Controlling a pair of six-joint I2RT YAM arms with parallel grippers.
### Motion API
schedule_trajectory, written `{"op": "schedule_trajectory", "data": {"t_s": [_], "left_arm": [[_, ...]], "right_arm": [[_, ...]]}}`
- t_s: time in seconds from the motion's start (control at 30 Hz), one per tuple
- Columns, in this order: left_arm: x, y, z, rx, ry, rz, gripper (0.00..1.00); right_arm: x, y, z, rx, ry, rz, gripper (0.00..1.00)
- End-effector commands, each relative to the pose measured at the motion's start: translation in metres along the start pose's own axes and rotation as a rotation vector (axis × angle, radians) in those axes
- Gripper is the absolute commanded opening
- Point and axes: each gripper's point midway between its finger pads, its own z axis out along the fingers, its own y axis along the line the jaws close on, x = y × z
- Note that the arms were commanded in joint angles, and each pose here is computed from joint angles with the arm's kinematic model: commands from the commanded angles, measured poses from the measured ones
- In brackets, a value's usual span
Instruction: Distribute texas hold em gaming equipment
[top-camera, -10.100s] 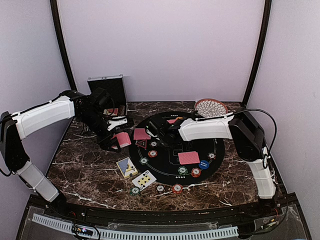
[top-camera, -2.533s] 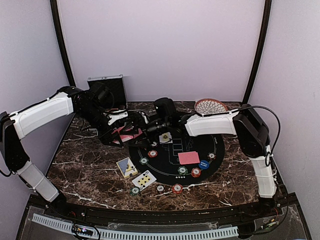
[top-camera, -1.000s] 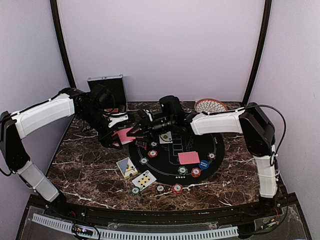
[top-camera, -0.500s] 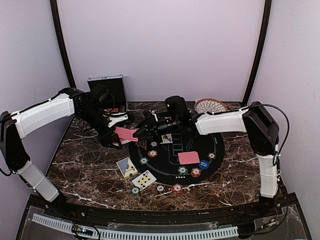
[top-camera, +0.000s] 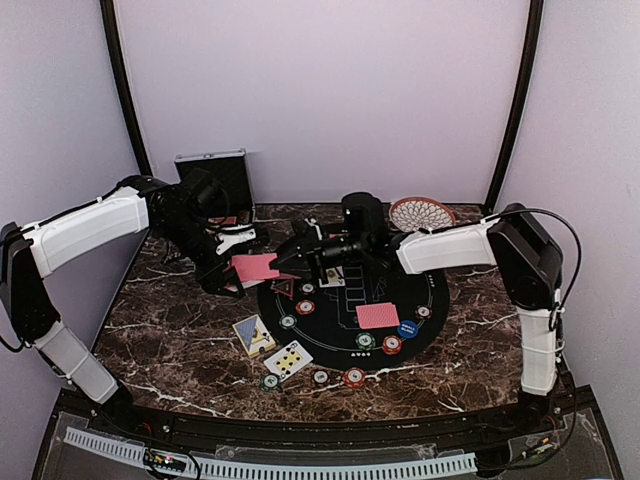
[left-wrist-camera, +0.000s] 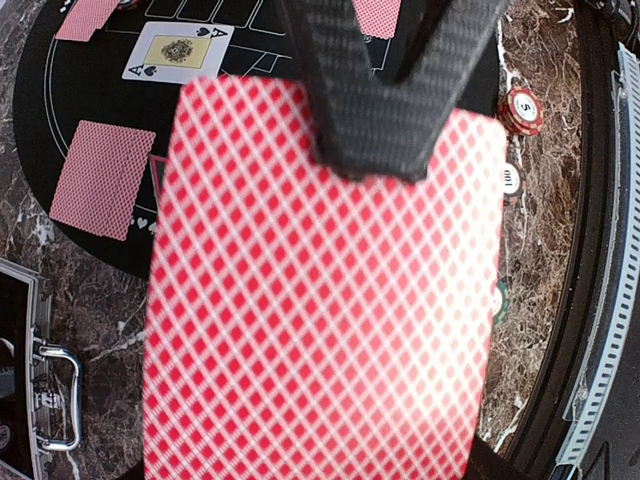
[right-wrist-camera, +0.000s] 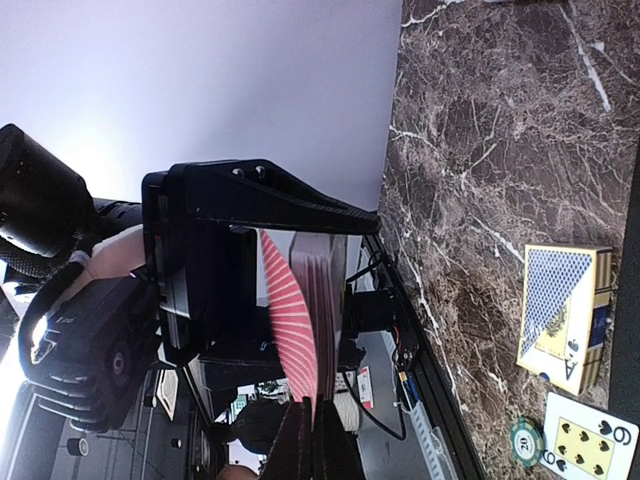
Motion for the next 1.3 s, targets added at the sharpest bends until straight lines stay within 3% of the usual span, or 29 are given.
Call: {"op": "schedule_trajectory", "data": {"t_s": [0.0, 0.2, 0.6, 0.8, 0.93, 1.27], "left_arm": [[-0.002, -0.002, -0.007, -0.003, -0.020, 0.011, 0.00], [0.000, -0.003, -0.006, 0.001, -0.015, 0.010, 0.00], [0.001, -0.005, -0.008, 0.001, -0.016, 0.010, 0.00], [0.002, -0.007, -0.009, 0.000, -0.020, 0.009, 0.00], [0.003, -0.007, -0.008, 0.002, -0.019, 0.008, 0.00], [0.003, -0.009, -0.009, 0.002, -0.025, 0.009, 0.00]], "right_arm": [[-0.012, 0.031, -0.033, -0.003, -0.049, -0.099, 0.00], [-0.033, 0.009, -0.077, 0.225, -0.111, -0.185, 0.00], [-0.102, -0.051, -0.199, 1.216, -0.282, -0.643, 0.00], [-0.115, -0.065, -0.219, 1.660, -0.277, -0.894, 0.00], [-0.116, -0.073, -0.201, 1.793, -0.226, -1.042, 0.00], [-0.107, -0.131, -0.165, 1.871, -0.018, -1.137, 0.00]]}}
